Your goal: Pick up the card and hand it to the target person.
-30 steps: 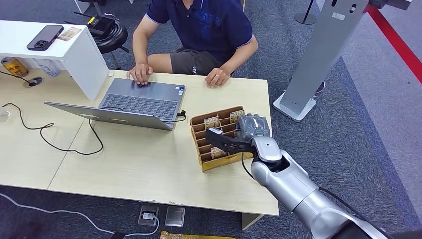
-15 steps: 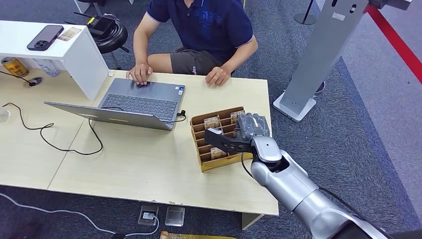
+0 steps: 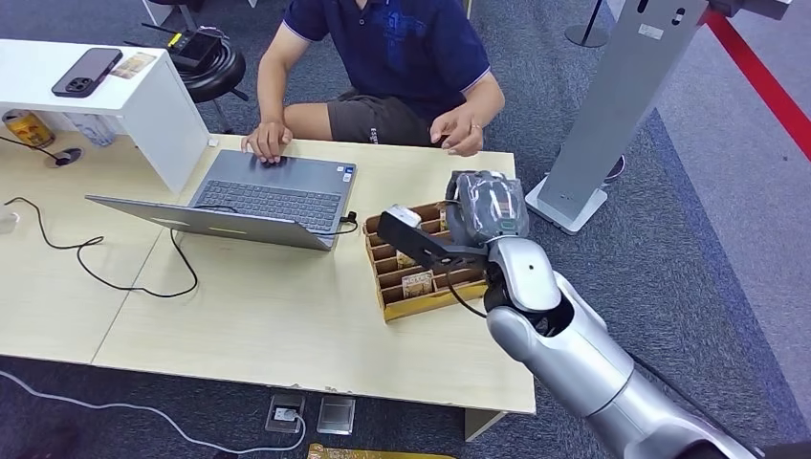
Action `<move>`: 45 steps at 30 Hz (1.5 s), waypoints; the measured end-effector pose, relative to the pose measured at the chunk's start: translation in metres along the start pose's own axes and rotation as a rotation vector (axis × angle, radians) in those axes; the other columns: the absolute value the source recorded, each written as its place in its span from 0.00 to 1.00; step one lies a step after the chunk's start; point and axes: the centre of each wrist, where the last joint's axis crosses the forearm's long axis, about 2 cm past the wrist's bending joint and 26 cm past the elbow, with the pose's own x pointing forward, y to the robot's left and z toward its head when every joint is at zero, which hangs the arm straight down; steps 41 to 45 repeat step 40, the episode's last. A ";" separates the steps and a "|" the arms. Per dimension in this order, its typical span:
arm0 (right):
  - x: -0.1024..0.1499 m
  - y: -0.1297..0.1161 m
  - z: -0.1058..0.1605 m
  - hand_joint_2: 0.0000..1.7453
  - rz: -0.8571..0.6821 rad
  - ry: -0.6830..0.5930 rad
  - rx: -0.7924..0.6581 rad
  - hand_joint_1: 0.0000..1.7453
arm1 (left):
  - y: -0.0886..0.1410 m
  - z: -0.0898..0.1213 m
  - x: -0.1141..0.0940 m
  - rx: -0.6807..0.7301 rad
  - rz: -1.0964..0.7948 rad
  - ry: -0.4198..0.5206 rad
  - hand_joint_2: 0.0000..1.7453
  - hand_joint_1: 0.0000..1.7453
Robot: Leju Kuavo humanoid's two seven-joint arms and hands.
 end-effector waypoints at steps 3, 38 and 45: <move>0.006 -0.017 0.007 1.00 -0.022 -0.031 -0.061 1.00 | 0.000 0.000 0.000 0.001 0.001 0.000 0.00 0.00; -0.015 0.016 -0.089 1.00 0.149 0.081 0.110 0.00 | -0.002 0.001 0.023 -0.011 -0.060 -0.024 0.00 0.00; -0.012 0.016 -0.090 1.00 0.149 0.074 0.106 0.00 | -0.002 0.001 0.022 -0.011 -0.056 -0.028 0.00 0.00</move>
